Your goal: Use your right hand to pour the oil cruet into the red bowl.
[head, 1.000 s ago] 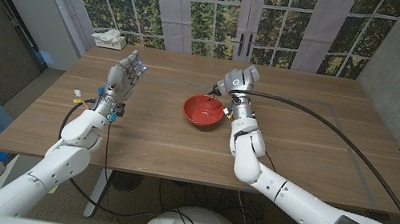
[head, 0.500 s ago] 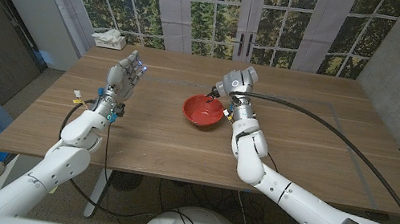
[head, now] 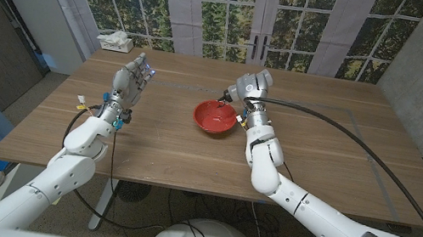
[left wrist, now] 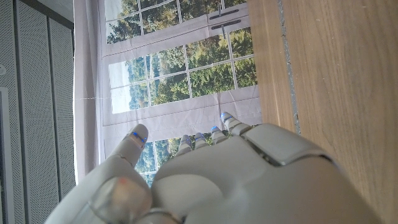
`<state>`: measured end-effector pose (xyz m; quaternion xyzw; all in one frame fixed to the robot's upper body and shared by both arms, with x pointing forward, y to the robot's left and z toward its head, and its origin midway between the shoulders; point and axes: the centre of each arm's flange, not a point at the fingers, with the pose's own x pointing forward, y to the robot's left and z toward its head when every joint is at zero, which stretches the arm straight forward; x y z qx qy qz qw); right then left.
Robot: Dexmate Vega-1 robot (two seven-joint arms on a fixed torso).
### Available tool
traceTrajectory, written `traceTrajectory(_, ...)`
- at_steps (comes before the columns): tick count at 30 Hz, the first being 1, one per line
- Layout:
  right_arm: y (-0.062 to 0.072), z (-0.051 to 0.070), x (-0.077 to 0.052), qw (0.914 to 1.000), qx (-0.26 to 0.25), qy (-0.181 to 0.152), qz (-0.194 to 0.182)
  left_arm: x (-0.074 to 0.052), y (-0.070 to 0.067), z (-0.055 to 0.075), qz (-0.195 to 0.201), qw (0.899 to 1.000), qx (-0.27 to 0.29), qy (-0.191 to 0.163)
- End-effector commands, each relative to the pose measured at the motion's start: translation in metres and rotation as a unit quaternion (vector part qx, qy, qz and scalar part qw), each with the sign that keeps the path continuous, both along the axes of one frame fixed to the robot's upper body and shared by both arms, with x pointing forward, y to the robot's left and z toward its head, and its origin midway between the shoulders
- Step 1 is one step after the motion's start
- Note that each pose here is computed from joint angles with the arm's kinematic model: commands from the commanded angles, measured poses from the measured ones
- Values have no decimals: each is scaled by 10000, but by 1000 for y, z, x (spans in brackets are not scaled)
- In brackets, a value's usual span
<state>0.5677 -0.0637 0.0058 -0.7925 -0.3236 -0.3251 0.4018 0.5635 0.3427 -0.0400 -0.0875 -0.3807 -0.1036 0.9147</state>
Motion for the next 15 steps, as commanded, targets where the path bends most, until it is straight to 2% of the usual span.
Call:
traceTrajectory(1,-5,0,0,9998,93,-152,69,2,0,1,-21,10000,9,-5)
traceTrajectory(15,-8,0,0,9995,208,-219,34,2,0,2,-16,10000,9,3)
